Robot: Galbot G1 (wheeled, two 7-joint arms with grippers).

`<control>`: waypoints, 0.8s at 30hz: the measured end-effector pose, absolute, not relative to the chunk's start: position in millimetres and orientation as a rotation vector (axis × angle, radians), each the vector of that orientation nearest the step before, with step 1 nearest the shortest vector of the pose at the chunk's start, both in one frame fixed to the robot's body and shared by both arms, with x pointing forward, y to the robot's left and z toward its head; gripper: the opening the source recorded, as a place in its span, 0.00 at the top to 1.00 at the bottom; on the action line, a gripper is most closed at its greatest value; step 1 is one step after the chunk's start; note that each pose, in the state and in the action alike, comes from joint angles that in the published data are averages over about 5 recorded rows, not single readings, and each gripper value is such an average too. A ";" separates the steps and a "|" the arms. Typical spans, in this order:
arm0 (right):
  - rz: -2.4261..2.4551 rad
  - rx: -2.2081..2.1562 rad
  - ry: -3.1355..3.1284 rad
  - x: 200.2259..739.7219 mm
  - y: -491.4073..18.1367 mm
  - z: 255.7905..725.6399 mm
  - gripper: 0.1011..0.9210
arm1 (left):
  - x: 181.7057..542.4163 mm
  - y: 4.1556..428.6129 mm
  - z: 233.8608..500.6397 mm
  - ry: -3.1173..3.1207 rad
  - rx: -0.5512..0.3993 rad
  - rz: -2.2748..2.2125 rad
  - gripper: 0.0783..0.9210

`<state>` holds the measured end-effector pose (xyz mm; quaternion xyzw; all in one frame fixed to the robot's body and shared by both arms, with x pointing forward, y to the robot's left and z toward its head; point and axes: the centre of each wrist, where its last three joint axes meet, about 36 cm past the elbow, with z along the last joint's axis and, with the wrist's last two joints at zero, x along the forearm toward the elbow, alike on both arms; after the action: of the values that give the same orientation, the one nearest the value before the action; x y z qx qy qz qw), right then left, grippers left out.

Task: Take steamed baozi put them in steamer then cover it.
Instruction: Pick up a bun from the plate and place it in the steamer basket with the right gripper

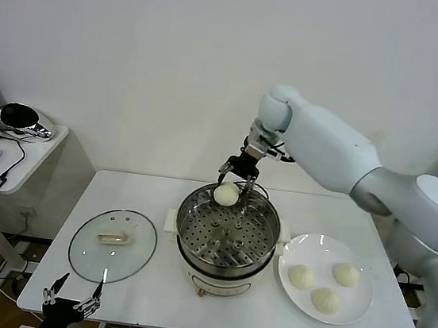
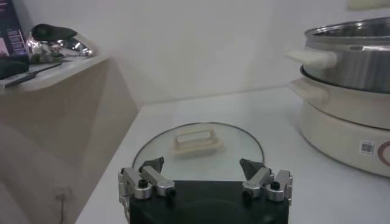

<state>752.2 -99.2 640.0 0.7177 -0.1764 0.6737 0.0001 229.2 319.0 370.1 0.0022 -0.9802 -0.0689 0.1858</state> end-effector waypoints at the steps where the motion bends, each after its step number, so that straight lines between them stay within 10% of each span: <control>1: 2.116 2.254 -0.546 752.6 -98.3 636.6 0.38 | 229.4 319.2 369.5 -2.760 0.007 -0.194 0.12; 24: 2.115 2.203 -0.540 765.1 -85.8 595.9 0.34 | 231.4 320.2 360.4 -2.750 0.015 -0.184 0.12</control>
<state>765.1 -85.8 595.9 0.7103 -0.1742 0.6818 0.0200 231.4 320.2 360.4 0.0055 -0.9793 -0.0654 0.1914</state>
